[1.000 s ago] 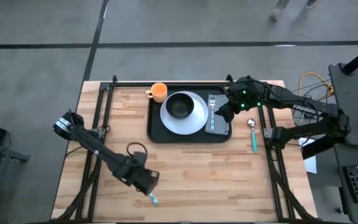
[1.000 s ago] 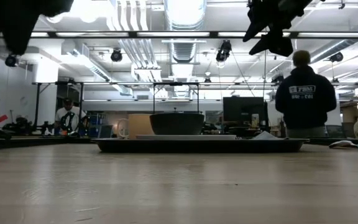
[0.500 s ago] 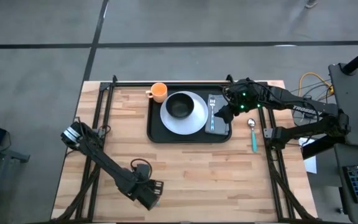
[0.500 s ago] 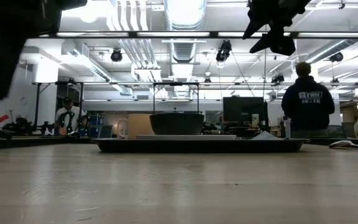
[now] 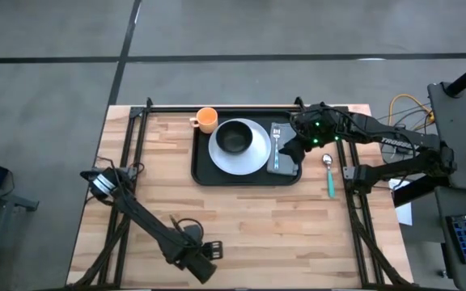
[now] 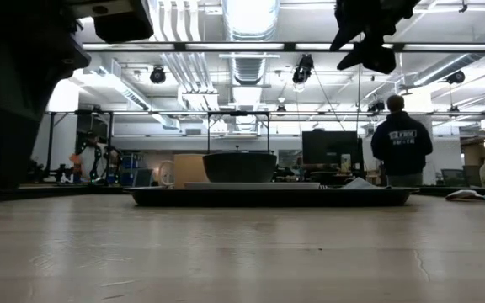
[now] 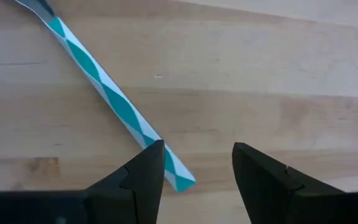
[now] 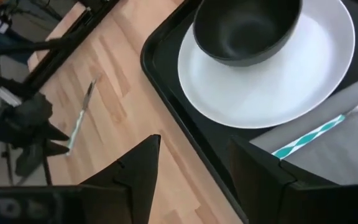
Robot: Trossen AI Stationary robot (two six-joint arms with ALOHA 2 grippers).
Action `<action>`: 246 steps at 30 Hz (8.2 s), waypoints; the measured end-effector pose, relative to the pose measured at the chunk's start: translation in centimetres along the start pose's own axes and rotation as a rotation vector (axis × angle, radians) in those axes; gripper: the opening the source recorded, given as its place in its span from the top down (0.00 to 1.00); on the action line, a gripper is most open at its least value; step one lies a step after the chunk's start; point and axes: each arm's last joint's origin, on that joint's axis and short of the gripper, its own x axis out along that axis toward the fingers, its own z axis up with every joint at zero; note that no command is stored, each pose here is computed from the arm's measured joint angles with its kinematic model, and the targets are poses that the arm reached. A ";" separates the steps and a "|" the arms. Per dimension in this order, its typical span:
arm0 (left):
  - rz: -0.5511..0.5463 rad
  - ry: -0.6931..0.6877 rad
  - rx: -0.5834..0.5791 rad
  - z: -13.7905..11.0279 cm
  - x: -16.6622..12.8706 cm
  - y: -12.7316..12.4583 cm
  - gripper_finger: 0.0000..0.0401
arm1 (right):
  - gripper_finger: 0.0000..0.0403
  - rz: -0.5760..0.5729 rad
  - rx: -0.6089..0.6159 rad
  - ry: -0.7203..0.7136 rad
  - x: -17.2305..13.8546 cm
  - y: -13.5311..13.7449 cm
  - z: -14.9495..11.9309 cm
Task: Set up tray
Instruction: Put the blue knife on top of the gray napkin on the black tray, then put the blue spoon on top of the gray napkin on the black tray
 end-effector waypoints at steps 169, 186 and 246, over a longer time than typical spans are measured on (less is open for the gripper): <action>-0.355 -0.739 1.111 17.9 -32.5 -5.3 0.75 | 0.96 -0.062 0.528 0.134 7.5 -7.2 4.8; -0.284 -0.750 1.228 18.9 -34.2 -2.3 0.75 | 0.96 -0.345 0.958 0.437 12.0 -14.6 2.7; -0.171 -0.837 1.337 19.8 -34.2 -2.5 0.75 | 0.85 -0.759 0.637 0.195 5.9 -7.2 -0.5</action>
